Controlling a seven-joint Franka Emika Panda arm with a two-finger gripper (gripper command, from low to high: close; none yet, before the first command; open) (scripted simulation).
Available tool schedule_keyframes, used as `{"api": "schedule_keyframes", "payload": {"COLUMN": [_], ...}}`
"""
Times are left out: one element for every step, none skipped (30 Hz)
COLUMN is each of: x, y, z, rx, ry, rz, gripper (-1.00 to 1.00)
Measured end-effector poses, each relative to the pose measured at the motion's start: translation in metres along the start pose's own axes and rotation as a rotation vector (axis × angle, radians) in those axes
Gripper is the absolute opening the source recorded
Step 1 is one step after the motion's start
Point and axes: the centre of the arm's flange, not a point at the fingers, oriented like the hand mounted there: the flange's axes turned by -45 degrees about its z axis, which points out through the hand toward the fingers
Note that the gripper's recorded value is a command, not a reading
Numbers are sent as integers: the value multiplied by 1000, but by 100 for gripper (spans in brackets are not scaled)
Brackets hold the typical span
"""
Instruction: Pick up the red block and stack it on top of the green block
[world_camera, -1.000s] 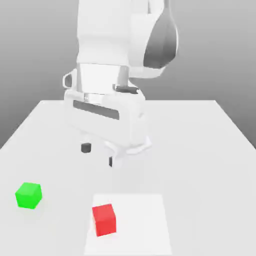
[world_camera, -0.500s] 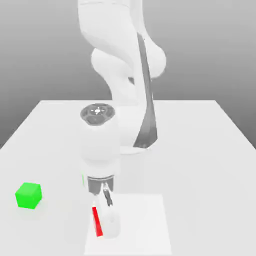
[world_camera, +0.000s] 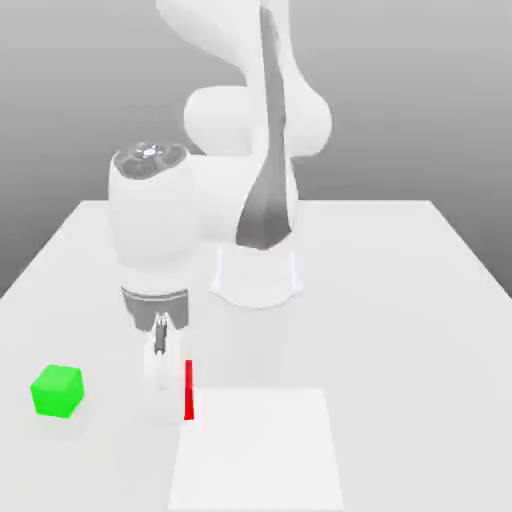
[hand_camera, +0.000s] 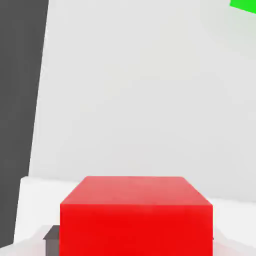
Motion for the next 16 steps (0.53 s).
{"api": "schedule_keyframes", "payload": {"x": [20,39,57,75,93,110,127,143,147,138,136,135,134,134,134,134], "y": [5,11,18,25,34,43,53,63,65,58,57,56,56,56,56,56], "z": [-3,-6,-9,-11,-14,-17,-20,-16,-8,1,12,24,35,35,35,35], "rx": [0,0,0,0,0,0,0,0,0,0,0,0,0,0,0,0], "ry": [0,0,0,0,-1,-1,-2,-3,-3,-3,-3,-3,-3,-3,-3,-3], "rz": [89,178,266,353,441,529,617,685,709,687,683,683,682,682,682,682], "gripper": [-100,-100,-100,-100,-100,-100,-100,-100,-100,-100,-100,-100,100,100,100,100]}}
